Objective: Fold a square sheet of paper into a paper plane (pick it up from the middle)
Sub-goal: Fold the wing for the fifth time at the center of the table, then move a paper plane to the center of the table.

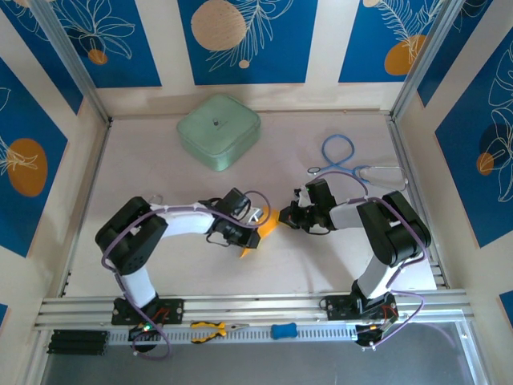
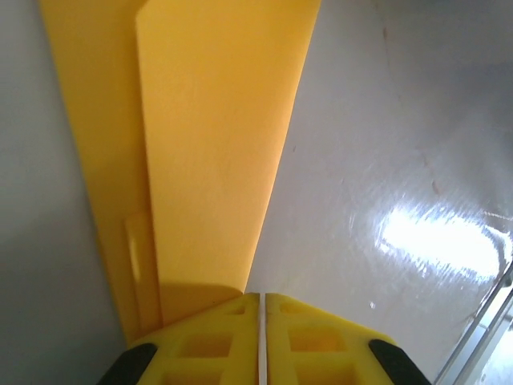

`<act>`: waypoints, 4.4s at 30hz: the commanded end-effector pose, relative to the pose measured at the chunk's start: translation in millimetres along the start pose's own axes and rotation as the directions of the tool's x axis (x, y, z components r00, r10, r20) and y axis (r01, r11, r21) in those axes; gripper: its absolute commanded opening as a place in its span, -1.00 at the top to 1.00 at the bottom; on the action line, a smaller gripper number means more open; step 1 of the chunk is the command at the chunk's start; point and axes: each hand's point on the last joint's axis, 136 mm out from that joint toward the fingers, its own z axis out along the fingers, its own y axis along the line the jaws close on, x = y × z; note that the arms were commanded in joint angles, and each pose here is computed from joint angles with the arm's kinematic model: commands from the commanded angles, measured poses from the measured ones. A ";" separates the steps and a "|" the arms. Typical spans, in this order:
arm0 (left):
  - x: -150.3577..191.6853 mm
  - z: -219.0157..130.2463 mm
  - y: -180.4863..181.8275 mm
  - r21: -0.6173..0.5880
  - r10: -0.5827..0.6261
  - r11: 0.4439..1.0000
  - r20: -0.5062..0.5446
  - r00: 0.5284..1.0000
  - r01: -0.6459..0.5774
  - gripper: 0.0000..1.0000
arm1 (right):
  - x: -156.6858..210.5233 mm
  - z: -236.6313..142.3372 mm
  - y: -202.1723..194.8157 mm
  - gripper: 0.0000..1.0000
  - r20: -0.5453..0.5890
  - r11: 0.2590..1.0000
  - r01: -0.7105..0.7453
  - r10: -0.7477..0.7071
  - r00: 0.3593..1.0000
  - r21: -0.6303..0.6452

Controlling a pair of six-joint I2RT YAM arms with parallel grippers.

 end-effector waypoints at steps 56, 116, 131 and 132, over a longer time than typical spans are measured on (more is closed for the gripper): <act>-32.5 -37.0 21.6 0.142 -0.140 0.983 0.163 0.977 0.117 0.59 | 56.9 -13.9 39.9 0.58 -0.066 0.996 0.083 -0.084 0.994 -0.007; -27.5 -17.1 -9.3 0.204 -0.090 0.976 0.052 0.995 0.077 0.80 | 74.3 1.9 22.3 0.66 -0.121 0.998 0.054 -0.058 0.991 -0.035; -33.7 -70.6 51.3 -0.390 -0.009 0.917 0.200 0.980 0.088 0.87 | 59.0 -33.9 23.1 0.60 0.023 0.998 0.066 -0.067 0.997 0.018; -34.5 -73.2 52.7 -0.417 -0.003 0.905 0.201 0.980 0.088 0.87 | 58.9 -33.7 23.9 0.59 0.022 0.998 0.068 -0.069 0.997 0.016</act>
